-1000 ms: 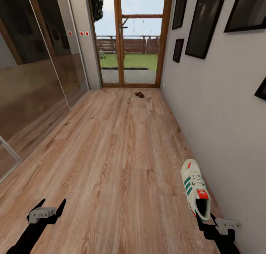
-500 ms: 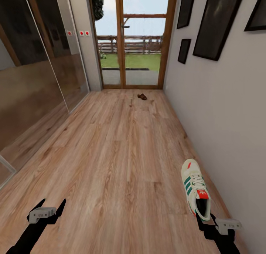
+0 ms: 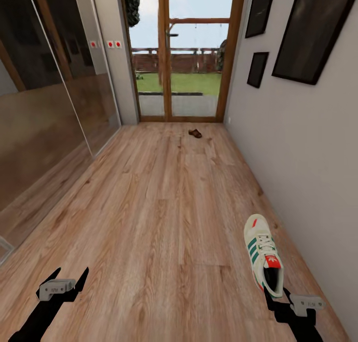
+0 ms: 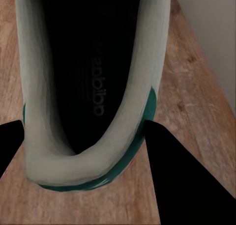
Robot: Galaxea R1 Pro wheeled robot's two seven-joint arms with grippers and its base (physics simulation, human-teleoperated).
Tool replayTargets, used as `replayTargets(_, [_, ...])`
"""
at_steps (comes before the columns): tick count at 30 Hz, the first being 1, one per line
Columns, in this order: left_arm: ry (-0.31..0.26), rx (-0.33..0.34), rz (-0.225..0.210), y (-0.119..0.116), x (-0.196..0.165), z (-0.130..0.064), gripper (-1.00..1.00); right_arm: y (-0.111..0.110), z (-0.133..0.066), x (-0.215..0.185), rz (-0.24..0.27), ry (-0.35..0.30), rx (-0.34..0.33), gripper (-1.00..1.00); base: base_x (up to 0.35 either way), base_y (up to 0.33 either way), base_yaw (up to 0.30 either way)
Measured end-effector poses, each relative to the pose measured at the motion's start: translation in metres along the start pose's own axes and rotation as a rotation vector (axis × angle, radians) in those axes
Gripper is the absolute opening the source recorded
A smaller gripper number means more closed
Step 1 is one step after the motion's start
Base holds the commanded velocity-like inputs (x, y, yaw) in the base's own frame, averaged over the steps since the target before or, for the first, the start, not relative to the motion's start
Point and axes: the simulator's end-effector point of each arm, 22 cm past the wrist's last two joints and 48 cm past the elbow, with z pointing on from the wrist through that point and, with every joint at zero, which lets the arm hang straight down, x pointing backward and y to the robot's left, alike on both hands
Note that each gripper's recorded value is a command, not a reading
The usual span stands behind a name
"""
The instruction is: Pick up the two gym shoes and the two sandals from the corridor floor and place them onto the hallstand (shoe rack) in the corridor, making sure they are on the rack and not on the floor. Arrange them so the two gym shoes are next to each other and the two sandals are next to each other.
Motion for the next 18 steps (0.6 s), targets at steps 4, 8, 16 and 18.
replayTargets(4, [0.0,0.0,0.0,0.0,0.0,0.0,1.0,0.0,0.0001,0.0002,0.0,0.0,0.0,-1.0,0.328,0.145,0.0])
replayTargets(8, [0.0,0.0,0.0,0.0,0.0,0.0,1.0,0.0,0.0,0.0003,0.0,0.001,0.0,-1.0,0.328,0.14,0.0])
replayTargets(16, [0.0,0.0,0.0,0.0,0.0,0.0,1.0,0.0,-0.0001,0.0003,0.0,0.001,0.0,-1.0,0.328,0.129,0.0])
replayTargets(18, [0.0,0.0,0.0,0.0,-0.0001,0.0,1.0,0.0,-0.0001,0.0003,0.0,0.001,0.0,-1.0,0.328,0.123,0.0])
